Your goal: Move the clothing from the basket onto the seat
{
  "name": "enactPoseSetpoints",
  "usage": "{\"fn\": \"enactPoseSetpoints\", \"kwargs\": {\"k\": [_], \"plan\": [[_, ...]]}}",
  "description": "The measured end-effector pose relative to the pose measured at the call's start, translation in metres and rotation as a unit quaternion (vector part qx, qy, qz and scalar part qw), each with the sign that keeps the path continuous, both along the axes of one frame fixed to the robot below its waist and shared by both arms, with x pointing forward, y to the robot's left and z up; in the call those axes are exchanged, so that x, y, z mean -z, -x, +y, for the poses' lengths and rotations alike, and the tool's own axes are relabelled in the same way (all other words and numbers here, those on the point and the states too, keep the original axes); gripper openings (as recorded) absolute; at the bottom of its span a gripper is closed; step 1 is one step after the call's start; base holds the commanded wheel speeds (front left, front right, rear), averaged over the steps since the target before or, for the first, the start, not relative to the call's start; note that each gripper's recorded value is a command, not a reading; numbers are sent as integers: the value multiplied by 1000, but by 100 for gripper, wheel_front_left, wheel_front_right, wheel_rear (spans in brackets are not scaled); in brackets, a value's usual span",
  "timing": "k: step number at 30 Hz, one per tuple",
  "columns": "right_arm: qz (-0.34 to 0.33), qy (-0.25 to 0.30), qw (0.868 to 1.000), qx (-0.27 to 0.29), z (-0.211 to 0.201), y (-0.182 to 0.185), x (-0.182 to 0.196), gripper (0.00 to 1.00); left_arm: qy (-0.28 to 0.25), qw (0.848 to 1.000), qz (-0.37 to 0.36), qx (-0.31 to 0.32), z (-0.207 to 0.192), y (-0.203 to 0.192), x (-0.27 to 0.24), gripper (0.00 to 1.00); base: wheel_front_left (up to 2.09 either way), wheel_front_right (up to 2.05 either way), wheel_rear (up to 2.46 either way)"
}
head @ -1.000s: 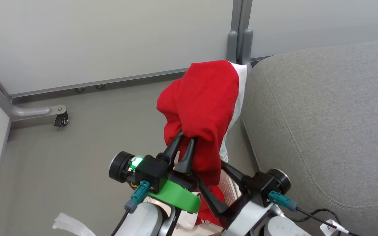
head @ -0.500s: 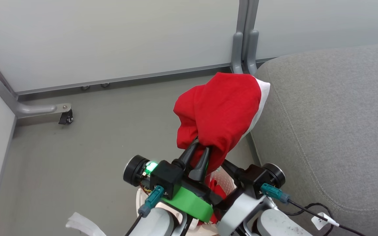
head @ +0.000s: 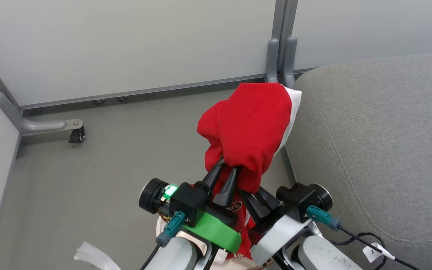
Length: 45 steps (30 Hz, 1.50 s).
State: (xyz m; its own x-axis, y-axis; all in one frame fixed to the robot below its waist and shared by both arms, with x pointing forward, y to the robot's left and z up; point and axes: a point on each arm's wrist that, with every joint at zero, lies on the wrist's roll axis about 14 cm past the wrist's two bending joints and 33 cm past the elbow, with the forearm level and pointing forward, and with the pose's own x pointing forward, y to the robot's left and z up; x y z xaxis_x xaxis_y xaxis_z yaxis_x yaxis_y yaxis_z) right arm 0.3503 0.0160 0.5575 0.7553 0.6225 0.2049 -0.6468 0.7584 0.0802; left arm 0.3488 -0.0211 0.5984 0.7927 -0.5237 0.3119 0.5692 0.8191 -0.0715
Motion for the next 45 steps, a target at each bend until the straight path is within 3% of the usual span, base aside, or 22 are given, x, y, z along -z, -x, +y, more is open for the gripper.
{"fn": "enactPoseSetpoints", "kwargs": {"k": [13, 29, 30, 32, 33, 34, 45], "plan": [[0, -58, 997, 53, -29, -13, -18, 0, 0, 1000, 3, -8, 4, -5, 2, 0, 0, 0, 0], [-12, -169, 982, 84, -61, -18, -57, 0, 3, 1000, 19, 15, -1, -2, 11, 0, 0, 0, 0], [-13, -173, 981, 85, -62, -18, -59, 0, 3, 1000, 20, 15, -1, -2, 11, 12, 0, 0, 0], [-16, -177, 980, 85, -63, -18, -61, 0, 2, 1000, 21, 15, -1, -2, 12, 62, 0, 0, 0], [-18, -180, 980, 85, -64, -17, -63, 0, 1, 1000, 20, 15, -1, -2, 12, 96, 0, 0, 0], [-21, -181, 979, 86, -65, -17, -65, 0, 1, 1000, 19, 15, -1, -2, 12, 100, 0, 0, 0], [-55, -207, 971, 105, -85, -16, -89, 0, -8, 1000, 13, 5, 7, -6, 12, 100, 0, 0, 0]]}}
